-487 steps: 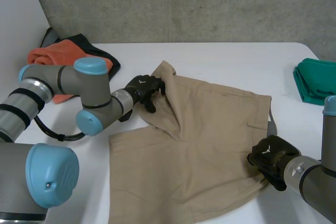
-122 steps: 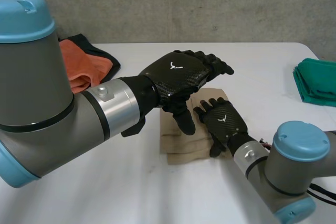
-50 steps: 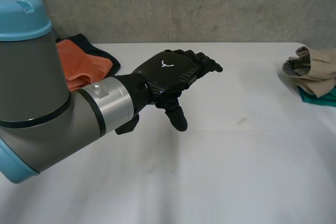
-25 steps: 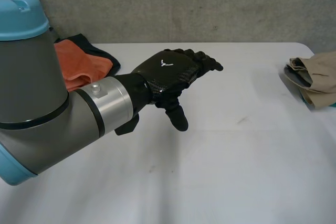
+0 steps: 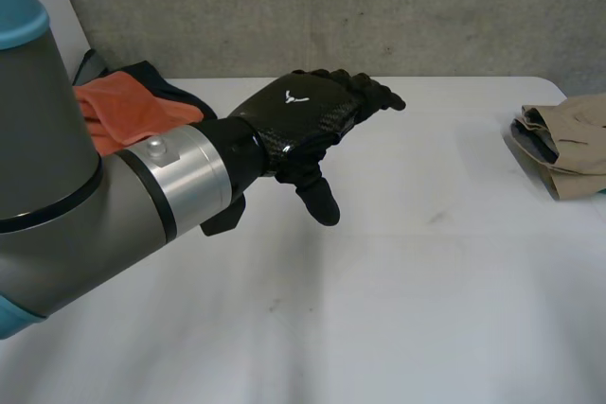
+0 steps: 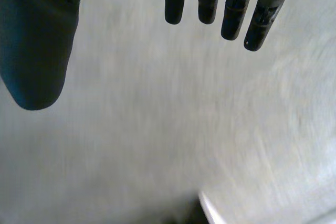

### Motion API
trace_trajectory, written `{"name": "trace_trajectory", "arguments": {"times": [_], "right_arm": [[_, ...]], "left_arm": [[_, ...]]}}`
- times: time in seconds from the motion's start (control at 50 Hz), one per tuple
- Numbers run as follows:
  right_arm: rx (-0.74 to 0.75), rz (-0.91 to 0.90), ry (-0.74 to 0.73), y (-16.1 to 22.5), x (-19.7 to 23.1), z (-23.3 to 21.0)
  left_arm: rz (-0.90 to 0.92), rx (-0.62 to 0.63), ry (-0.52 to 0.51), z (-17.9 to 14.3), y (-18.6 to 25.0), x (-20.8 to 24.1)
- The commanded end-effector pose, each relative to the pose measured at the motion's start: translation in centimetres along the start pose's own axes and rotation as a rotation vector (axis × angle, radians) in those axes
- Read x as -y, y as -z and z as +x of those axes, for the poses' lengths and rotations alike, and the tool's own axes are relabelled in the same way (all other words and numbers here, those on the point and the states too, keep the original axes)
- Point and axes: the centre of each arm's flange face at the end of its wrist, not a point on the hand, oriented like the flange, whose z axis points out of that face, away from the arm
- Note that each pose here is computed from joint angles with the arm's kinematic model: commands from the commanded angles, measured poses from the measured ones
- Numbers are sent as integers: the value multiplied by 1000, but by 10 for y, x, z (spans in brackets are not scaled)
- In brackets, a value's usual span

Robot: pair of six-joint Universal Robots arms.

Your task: Fold the laundry.

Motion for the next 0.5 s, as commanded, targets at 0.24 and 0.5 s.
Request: {"name": "trace_trajectory", "arguments": {"times": [0.24,0.5], "right_arm": [[1022,357,-497,239,152,-180],[1056,178,-182,275,117,-213]], "left_arm": [[80,341,-49,-83,9,13],[-7,808,-227,-319,21,-95]]}}
